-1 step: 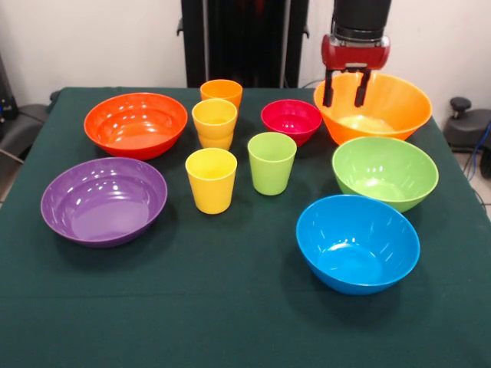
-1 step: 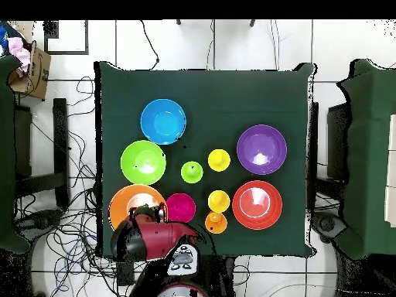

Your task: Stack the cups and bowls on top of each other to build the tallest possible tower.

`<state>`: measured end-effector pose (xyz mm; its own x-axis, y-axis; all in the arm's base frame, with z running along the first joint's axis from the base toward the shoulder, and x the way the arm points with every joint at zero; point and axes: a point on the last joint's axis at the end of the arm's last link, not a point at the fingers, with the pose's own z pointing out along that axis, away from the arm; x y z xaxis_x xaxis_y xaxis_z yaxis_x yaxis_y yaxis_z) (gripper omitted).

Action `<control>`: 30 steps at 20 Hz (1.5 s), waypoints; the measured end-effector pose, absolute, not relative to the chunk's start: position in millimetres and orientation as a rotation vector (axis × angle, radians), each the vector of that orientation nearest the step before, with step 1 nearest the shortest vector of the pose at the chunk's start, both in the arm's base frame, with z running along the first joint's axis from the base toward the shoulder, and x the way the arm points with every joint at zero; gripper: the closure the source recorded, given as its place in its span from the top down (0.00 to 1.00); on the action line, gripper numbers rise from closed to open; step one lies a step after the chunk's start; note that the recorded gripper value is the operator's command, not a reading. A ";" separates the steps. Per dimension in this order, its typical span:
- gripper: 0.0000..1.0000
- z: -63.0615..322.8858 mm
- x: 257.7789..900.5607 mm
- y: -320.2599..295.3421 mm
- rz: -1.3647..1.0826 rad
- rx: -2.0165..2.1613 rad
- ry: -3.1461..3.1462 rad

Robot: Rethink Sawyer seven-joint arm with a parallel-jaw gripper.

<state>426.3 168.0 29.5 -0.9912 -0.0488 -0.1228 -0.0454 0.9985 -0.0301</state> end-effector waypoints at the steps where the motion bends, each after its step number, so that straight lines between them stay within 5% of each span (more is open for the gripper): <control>1: 1.00 29.4 423.4 170.2 -0.040 -0.065 3.021; 30: 1.00 60.1 310.1 189.2 -0.188 0.571 3.052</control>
<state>310.1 189.2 60.1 -0.9323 0.3580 -0.0523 0.3617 0.9254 -0.1129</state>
